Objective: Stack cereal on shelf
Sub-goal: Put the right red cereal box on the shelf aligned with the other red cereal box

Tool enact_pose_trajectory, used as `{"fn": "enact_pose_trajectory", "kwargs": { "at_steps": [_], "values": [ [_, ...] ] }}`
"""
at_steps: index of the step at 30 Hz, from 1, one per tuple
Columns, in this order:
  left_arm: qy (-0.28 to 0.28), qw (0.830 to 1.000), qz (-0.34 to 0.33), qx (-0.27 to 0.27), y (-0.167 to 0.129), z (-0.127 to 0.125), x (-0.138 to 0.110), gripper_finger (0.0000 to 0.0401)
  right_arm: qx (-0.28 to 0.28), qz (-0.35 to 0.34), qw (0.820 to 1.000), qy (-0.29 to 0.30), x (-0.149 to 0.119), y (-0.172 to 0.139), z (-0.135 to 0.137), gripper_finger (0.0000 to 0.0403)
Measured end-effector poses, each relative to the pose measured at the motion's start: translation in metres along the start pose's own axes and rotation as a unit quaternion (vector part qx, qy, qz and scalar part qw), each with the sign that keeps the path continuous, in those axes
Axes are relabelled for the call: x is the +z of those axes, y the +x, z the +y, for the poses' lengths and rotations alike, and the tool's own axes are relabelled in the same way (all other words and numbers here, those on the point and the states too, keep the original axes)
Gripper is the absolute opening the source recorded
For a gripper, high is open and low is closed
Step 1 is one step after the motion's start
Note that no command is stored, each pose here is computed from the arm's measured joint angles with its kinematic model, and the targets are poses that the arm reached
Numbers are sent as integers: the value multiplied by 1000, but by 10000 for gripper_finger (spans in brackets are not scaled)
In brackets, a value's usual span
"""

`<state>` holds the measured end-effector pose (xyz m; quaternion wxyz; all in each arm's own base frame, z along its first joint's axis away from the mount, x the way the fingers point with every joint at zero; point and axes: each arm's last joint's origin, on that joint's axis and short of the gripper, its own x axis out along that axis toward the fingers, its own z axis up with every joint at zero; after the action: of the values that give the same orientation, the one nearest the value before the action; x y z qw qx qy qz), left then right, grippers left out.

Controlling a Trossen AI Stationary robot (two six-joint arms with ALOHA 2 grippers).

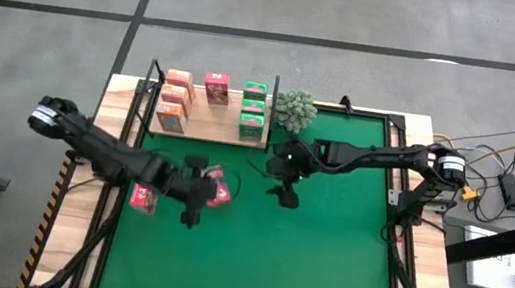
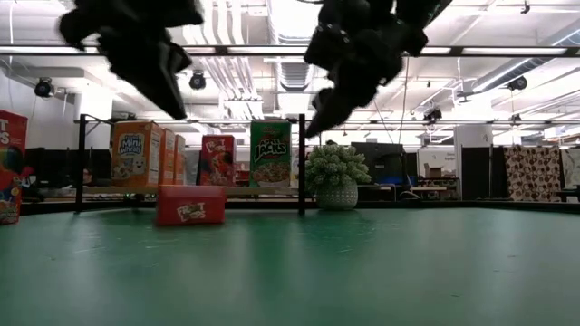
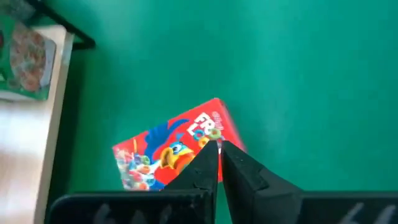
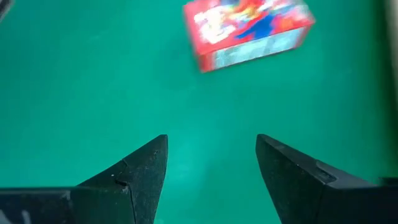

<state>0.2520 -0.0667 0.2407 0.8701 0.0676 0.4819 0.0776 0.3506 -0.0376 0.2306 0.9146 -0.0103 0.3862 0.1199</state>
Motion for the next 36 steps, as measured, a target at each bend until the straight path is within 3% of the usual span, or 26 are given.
{"fn": "enact_pose_trajectory", "kwargs": {
  "at_steps": [4,12,19,28,31,34,36],
  "values": [
    [10,1000,-21,19,6,-20,-13,1,24,-4,1000,10,-18,16,16,233],
    [6,999,-30,16,27,-33,-31,1,49,-7,998,26,-46,38,54,233],
    [20,999,-17,20,40,-36,-44,1,-25,3,1000,-12,-54,47,93,233],
    [55,997,-15,54,65,-44,-47,1,-6,-38,999,-33,-51,50,119,233],
    [30,996,-75,35,75,-53,-34,1,-5,-37,999,-31,-51,50,120,233],
    [-1,974,-227,-4,67,-63,13,1,-5,-37,999,-31,-51,50,120,233],
    [18,966,-256,-7,55,-65,34,1,-6,-36,999,-26,-52,50,120,233]
  ]
}}
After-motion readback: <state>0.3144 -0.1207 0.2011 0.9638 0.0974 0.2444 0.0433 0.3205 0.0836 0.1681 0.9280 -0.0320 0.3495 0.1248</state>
